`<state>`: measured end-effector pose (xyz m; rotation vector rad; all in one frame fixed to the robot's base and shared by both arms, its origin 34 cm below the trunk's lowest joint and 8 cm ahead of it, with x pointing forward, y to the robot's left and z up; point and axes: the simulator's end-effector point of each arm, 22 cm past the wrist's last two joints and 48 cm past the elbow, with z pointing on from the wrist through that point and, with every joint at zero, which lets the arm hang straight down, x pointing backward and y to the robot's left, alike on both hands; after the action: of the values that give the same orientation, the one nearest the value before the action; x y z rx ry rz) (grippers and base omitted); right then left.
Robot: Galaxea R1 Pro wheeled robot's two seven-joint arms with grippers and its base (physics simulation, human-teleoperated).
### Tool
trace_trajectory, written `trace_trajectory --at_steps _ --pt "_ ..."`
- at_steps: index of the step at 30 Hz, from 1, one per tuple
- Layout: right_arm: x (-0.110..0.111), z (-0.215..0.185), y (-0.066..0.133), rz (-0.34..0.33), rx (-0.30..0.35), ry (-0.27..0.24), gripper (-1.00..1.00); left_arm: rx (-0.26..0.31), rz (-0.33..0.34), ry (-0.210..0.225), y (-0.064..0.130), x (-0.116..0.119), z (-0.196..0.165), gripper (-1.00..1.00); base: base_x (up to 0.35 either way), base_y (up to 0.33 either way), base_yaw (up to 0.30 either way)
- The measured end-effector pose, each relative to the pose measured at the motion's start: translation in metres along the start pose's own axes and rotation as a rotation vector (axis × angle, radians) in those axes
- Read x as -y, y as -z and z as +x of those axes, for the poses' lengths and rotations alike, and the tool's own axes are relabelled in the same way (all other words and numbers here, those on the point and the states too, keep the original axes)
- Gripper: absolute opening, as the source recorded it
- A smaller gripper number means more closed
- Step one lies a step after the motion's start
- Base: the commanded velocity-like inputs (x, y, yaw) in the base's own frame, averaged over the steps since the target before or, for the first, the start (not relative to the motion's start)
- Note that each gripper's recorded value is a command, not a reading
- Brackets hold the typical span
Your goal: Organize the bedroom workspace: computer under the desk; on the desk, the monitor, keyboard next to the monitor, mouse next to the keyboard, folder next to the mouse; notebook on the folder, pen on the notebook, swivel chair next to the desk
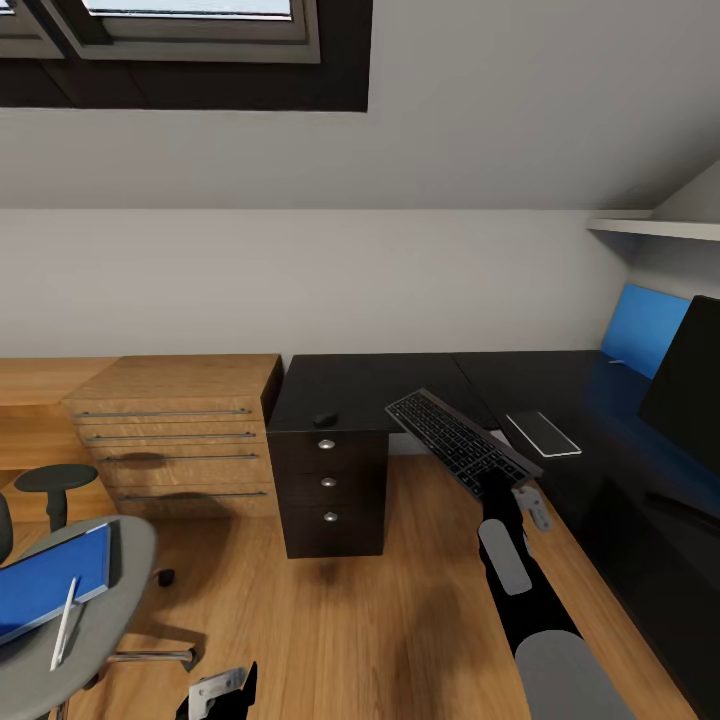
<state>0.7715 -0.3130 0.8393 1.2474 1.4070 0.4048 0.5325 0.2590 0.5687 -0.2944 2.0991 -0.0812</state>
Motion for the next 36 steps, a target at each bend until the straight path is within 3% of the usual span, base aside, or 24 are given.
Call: trace_trajectory --at_steps 36 --pt "-0.006 0.010 0.006 -0.027 -0.007 -0.010 -1.00 0.000 -0.002 0.000 0.000 -0.001 0.000 1.00 0.000 0.000 0.000"
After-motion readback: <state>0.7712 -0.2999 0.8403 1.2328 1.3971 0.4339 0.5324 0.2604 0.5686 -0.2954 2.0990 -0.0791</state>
